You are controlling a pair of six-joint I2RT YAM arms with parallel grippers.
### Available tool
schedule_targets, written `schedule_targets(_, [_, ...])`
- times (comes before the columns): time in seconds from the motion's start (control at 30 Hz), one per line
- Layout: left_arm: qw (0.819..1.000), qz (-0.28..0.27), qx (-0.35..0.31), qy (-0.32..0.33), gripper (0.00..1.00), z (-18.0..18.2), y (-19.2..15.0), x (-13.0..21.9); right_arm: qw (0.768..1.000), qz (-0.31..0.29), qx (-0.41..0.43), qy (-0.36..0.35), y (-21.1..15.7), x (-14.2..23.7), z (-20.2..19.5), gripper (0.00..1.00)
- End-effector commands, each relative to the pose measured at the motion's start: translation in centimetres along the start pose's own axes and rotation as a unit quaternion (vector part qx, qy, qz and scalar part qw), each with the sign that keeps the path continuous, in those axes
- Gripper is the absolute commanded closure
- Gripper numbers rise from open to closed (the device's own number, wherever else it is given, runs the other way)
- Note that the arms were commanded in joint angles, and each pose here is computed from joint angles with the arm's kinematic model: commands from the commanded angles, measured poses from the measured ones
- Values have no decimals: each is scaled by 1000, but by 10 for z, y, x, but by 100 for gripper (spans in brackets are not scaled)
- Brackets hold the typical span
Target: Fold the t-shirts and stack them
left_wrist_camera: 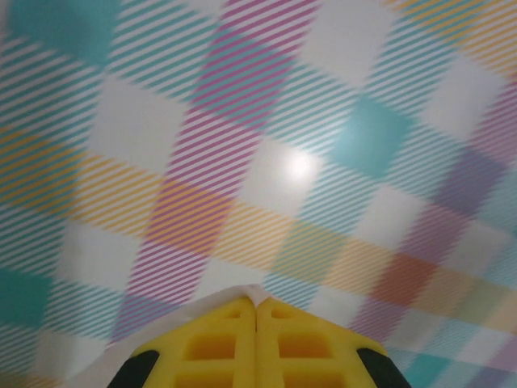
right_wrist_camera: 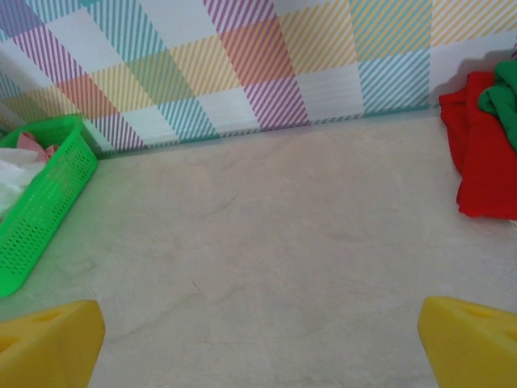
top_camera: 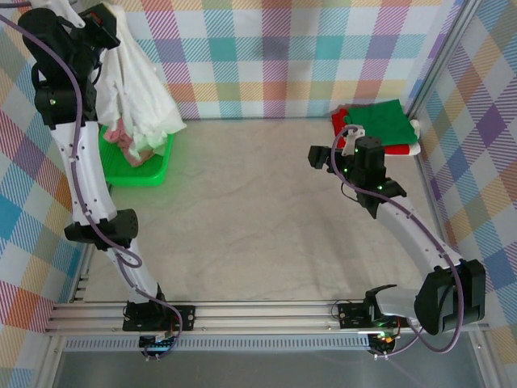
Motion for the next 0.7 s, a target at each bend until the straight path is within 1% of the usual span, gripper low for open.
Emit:
schedule_targets(0.0, [990, -86, -9, -114, 100, -73, 52, 38, 999, -34, -3, 22, 22, 2, 11, 1])
schedule_targets(0.07, [986, -92, -14, -136, 100, -94, 51, 43, 999, -36, -3, 21, 22, 3, 10, 1])
schedule_targets(0.13, [983, -81, -8, -165, 100, -113, 42, 41, 999, -38, -2, 17, 22, 4, 9, 1])
schedule_targets(0.23, [978, -34, 1, -204, 100, -145, 9, 32, 999, -42, -3, 1, 21, 6, 5, 1])
schedule_targets(0.3, [975, 5, -9, -224, 100, -169, -23, 23, 999, -45, -5, -13, 21, 9, 0, 0])
schedule_targets(0.37, [971, 61, -10, -232, 100, -186, -65, 11, 999, -45, -10, -27, 20, 11, -4, 0])
schedule_targets(0.4, [968, 92, -7, -232, 100, -190, -87, 4, 999, -43, -11, -31, 19, 12, -5, 0])
schedule_targets(0.5, [957, 202, -1, -207, 100, -186, -173, -24, 998, -41, -17, -45, 13, 14, -11, 0])
schedule_targets(0.53, [951, 237, -4, -199, 90, -180, -206, -35, 998, -38, -19, -52, 10, 14, -14, 0])
schedule_targets(0.57, [945, 265, -9, -192, 66, -173, -234, -44, 998, -36, -21, -56, 6, 12, -16, 0])
schedule_targets(0.6, [941, 286, -18, -179, 49, -165, -255, -50, 997, -32, -21, -60, 4, 10, -17, 0])
schedule_targets(0.63, [939, 306, -35, -155, 46, -154, -271, -54, 998, -25, -21, -62, 1, 8, -19, 0])
schedule_targets(0.67, [936, 324, -50, -126, 46, -142, -281, -52, 998, -16, -19, -59, -2, 5, -18, 0])
Point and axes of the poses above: each hand's point on the last joint's axis, 136 mm out from that joint toward the fingers, its own x axis back along the fingers, its own z axis along the line the jaws close on, y = z × x, the point moved 3 cm from there along x, back along the fingers, and after that the axes turned 1 degree about x, right-handed, at the moved point
